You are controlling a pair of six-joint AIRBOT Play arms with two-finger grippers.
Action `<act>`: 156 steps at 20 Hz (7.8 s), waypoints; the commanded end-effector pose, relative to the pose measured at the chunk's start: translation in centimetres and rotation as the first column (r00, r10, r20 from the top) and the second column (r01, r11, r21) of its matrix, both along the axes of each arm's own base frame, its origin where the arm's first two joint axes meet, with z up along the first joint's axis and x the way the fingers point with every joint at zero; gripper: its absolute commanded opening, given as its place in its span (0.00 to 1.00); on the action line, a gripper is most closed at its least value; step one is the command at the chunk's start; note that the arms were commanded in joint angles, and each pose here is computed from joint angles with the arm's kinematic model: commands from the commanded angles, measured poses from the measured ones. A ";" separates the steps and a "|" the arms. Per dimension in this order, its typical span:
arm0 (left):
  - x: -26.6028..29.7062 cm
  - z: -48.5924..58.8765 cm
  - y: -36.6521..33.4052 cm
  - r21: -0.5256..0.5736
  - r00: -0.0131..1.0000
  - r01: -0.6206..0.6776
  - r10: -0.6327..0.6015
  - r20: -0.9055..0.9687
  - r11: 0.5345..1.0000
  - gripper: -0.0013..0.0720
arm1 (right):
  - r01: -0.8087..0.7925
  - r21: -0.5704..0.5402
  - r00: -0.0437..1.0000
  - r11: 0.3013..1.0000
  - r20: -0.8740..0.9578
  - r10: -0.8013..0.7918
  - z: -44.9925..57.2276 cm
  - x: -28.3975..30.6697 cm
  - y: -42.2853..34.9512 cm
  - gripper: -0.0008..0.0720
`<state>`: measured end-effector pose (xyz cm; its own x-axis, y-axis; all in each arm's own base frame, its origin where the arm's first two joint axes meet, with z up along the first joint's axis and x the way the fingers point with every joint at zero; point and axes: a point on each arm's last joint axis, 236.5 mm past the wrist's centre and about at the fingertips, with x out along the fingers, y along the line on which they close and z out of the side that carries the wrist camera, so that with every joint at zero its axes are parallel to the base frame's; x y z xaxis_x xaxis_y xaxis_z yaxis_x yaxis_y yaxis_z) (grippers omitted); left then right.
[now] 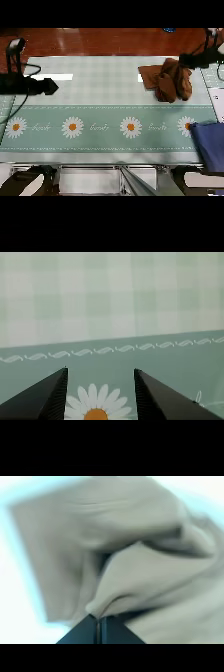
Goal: Fold the shirts.
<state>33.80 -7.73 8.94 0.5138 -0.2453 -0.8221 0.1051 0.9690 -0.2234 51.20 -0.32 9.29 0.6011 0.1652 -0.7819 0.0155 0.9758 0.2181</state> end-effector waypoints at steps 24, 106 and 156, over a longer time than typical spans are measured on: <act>-2.7 -2.8 1.2 -0.159 0.979 -0.179 0.191 0.068 0.971 0.71 | -0.674 0.016 0.735 0.739 0.111 0.668 11.4 -19.3 29.3 0.04; -5.2 14.1 -0.2 -0.276 0.985 0.063 -0.015 0.175 0.959 0.04 | -0.106 0.036 0.956 0.994 0.279 0.092 17.8 -18.9 5.3 0.04; 14.7 -14.6 -3.9 -0.504 0.921 -0.093 -0.118 -0.371 0.859 0.04 | 0.192 0.183 0.559 0.964 -0.828 0.046 -19.6 -36.9 1.6 0.57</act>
